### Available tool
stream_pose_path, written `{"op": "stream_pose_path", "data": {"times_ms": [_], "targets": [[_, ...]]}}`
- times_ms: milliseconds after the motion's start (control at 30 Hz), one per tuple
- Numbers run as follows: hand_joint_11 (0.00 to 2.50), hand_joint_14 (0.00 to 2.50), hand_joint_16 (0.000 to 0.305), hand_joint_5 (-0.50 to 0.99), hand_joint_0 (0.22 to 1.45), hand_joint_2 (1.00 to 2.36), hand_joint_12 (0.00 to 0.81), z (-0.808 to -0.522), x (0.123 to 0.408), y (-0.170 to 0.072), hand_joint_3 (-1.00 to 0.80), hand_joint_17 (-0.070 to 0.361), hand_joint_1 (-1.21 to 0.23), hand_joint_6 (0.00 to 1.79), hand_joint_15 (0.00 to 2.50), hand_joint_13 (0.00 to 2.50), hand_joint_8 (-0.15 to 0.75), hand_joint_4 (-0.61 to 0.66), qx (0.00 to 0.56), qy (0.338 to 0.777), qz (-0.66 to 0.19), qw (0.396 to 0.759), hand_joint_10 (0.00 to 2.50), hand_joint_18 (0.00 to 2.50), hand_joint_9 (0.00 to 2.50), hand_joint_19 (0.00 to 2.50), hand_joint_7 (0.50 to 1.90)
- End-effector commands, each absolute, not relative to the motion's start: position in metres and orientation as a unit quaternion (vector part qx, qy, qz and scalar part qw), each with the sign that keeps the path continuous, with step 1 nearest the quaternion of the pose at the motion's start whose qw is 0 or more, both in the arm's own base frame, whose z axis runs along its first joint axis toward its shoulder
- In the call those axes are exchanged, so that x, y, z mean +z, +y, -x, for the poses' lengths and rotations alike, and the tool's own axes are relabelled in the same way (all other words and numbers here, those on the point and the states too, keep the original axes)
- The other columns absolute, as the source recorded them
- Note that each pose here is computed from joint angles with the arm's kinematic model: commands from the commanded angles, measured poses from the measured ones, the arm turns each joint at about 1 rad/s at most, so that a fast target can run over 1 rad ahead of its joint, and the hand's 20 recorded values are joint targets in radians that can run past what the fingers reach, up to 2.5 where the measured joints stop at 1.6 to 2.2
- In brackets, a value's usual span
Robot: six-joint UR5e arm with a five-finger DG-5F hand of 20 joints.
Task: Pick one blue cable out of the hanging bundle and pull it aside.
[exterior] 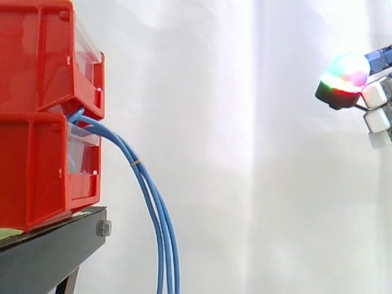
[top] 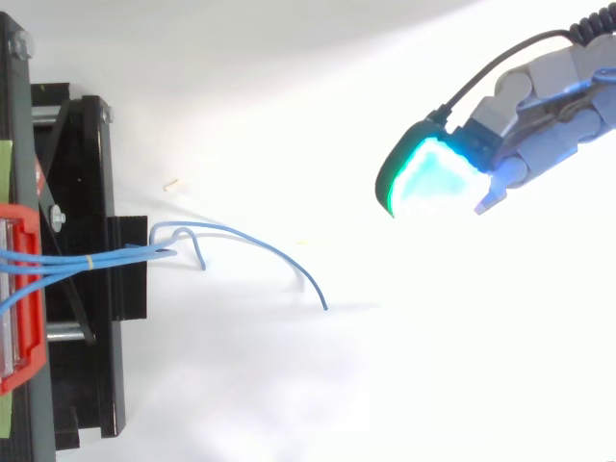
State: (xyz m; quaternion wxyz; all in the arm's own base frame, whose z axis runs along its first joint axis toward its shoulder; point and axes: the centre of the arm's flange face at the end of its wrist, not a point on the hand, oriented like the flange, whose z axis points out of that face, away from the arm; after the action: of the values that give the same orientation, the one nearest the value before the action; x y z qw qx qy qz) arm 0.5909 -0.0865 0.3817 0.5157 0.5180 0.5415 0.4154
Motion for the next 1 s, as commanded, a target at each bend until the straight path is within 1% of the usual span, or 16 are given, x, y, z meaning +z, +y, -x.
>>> {"op": "stream_pose_path", "data": {"times_ms": [0,300,500,567,633,733,867,967], "targets": [[0.13,0.01,0.043,-0.21,0.52,1.0,0.308,-0.592,0.38,-0.086,-0.47,0.097,-0.63,0.5,0.23,0.58,0.244,0.18,0.415,0.542,-0.518,0.515,0.0,0.35,0.68,0.18,0.65],[0.13,0.01,0.043,-0.21,0.52,1.0,0.308,-0.602,0.358,-0.09,-0.47,0.097,-0.63,0.5,0.24,0.59,0.243,0.18,0.405,0.543,-0.525,0.516,0.0,0.37,0.68,0.19,0.65],[0.14,0.01,0.043,-0.21,0.52,1.0,0.309,-0.605,0.351,-0.092,-0.46,0.097,-0.62,0.5,0.25,0.6,0.244,0.18,0.383,0.554,-0.516,0.529,0.01,0.38,0.68,0.2,0.65],[0.15,0.01,0.043,-0.21,0.53,1.0,0.309,-0.608,0.342,-0.093,-0.47,0.097,-0.62,0.5,0.25,0.6,0.248,0.18,0.375,0.557,-0.519,0.528,0.01,0.38,0.69,0.2,0.65],[0.15,0.01,0.043,-0.21,0.52,1.0,0.309,-0.608,0.34,-0.094,-0.46,0.097,-0.62,0.5,0.25,0.6,0.246,0.19,0.375,0.557,-0.521,0.527,0.0,0.38,0.69,0.2,0.65],[0.14,0.01,0.043,-0.21,0.53,1.0,0.309,-0.616,0.321,-0.093,-0.47,0.097,-0.62,0.5,0.25,0.61,0.246,0.19,0.37,0.561,-0.526,0.521,0.0,0.38,0.7,0.19,0.65],[0.14,0.01,0.043,-0.2,0.53,1.0,0.311,-0.621,0.315,-0.092,-0.46,0.097,-0.62,0.5,0.25,0.61,0.245,0.19,0.373,0.556,-0.525,0.526,0.0,0.39,0.7,0.2,0.65],[0.16,0.01,0.043,-0.2,0.53,1.0,0.311,-0.624,0.307,-0.092,-0.46,0.096,-0.62,0.5,0.25,0.62,0.249,0.19,0.365,0.551,-0.53,0.531,0.01,0.39,0.7,0.2,0.65]]}}
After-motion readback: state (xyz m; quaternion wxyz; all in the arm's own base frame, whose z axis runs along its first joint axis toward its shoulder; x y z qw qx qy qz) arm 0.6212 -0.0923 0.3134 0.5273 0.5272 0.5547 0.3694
